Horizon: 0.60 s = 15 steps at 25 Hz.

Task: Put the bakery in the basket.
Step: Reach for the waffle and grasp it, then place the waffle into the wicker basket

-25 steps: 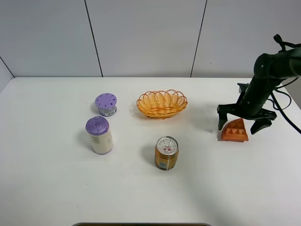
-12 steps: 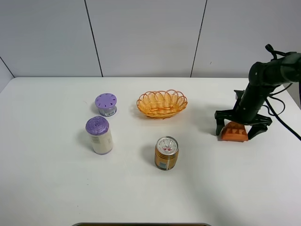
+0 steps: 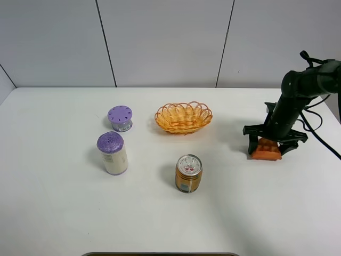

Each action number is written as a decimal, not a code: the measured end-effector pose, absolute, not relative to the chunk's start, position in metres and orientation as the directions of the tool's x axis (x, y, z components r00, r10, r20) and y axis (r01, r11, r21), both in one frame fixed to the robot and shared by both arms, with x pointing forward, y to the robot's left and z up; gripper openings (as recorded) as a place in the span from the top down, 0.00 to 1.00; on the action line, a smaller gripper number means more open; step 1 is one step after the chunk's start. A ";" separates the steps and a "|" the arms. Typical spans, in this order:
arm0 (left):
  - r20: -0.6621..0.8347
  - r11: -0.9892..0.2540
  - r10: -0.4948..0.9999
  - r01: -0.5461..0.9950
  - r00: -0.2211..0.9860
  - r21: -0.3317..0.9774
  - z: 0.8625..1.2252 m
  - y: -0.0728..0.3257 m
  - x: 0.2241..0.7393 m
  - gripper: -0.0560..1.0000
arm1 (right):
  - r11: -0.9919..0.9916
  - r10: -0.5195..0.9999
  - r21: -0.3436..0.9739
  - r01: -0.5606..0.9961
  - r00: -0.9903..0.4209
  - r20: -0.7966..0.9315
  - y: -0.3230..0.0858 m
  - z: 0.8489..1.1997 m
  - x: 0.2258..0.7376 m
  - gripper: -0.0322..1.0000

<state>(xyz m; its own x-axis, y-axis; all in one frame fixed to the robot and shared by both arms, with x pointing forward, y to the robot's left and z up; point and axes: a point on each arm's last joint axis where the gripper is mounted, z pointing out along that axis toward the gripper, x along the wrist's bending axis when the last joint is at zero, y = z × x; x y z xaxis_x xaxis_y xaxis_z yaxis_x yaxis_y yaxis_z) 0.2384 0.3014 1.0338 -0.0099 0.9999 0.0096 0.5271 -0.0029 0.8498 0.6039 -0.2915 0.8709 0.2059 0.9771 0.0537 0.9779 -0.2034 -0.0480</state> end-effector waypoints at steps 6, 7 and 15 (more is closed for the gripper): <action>0.010 -0.003 1.000 0.527 -0.010 0.850 1.034 0.301 0.238 0.01 | -0.205 0.977 -0.038 0.978 0.207 0.056 -0.291 0.871 0.605 0.28; 0.010 -0.003 1.000 0.527 -0.010 0.850 1.034 0.301 0.238 0.01 | -0.206 0.976 -0.034 0.978 0.208 0.058 -0.291 0.871 0.605 0.28; 0.010 -0.003 1.000 0.527 -0.010 0.850 1.034 0.301 0.238 0.01 | -0.211 0.975 -0.029 0.977 0.212 0.065 -0.291 0.871 0.606 0.28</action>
<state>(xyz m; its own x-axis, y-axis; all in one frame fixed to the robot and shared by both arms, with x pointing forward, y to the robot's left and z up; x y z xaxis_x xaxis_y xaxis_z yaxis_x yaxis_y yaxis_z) 0.2384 0.3014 1.0338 -0.0099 0.9999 0.0096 0.5271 -0.0029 0.8498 0.6058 -0.2909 0.8709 0.2121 0.9751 0.0647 0.9771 -0.2106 -0.0293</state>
